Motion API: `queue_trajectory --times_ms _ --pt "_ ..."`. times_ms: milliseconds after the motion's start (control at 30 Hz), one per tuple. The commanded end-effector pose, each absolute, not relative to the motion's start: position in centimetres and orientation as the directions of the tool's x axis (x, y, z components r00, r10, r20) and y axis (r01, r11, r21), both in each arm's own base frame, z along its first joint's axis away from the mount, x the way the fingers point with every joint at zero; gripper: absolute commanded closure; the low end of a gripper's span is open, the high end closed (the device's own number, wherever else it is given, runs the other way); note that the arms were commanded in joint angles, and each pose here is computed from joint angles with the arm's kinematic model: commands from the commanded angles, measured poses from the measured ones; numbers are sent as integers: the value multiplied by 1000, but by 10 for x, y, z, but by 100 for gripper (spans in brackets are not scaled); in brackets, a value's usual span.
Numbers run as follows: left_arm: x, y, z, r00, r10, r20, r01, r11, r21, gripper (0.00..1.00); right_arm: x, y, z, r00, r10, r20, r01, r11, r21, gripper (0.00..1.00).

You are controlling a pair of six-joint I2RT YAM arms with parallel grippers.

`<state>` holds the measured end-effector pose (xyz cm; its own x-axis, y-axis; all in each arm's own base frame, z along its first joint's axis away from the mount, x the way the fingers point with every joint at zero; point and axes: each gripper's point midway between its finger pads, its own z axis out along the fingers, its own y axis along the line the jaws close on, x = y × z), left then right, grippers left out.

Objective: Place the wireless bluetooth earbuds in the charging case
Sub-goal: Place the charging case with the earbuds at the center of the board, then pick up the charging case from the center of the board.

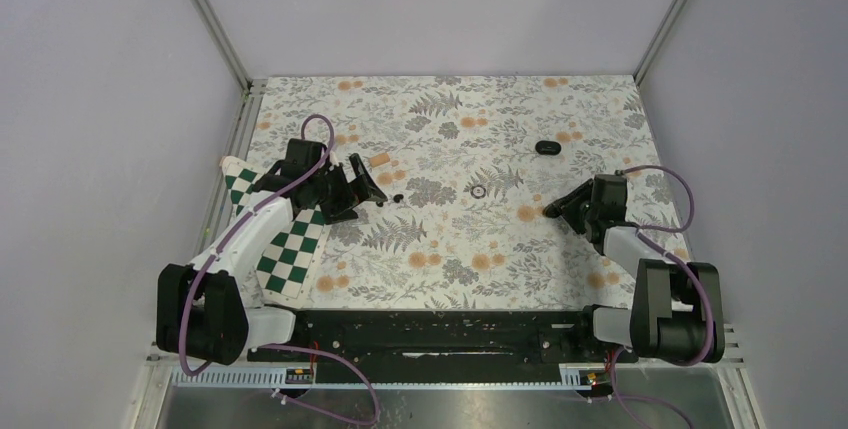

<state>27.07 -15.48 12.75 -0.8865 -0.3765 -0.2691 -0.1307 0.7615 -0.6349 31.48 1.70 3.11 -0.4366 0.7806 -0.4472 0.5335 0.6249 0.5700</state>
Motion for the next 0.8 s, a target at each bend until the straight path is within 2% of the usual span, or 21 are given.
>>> queue_trajectory --times_ms 0,33,100,200,300,400,533,767 --pt "279 -152 128 -872 -393 -291 -134 765 -630 3 307 4 35 -430 755 -494 554 653 515 33" --pt "278 -152 129 -872 -394 -290 -134 762 -633 2 307 4 40 -422 754 -503 551 654 518 25" --pt "278 -152 132 -869 -395 -297 -130 762 -634 2 306 -3 53 -380 756 -534 556 648 521 20" --pt "280 -150 142 -860 -396 -320 -118 766 -632 2 311 -16 79 -338 725 -600 552 669 497 20" --pt "283 -152 152 -853 -399 -337 -102 760 -642 2 324 -23 96 -396 673 -625 556 717 420 21" --pt "285 -154 158 -851 -400 -340 -92 752 -653 2 348 -25 108 -476 647 -596 569 743 353 20" --pt "285 -157 162 -854 -395 -338 -82 744 -663 2 376 -24 94 -566 647 -511 622 742 251 16" --pt "286 -160 161 -862 -381 -335 -65 738 -671 2 427 -2 77 -526 722 -449 685 673 280 22"
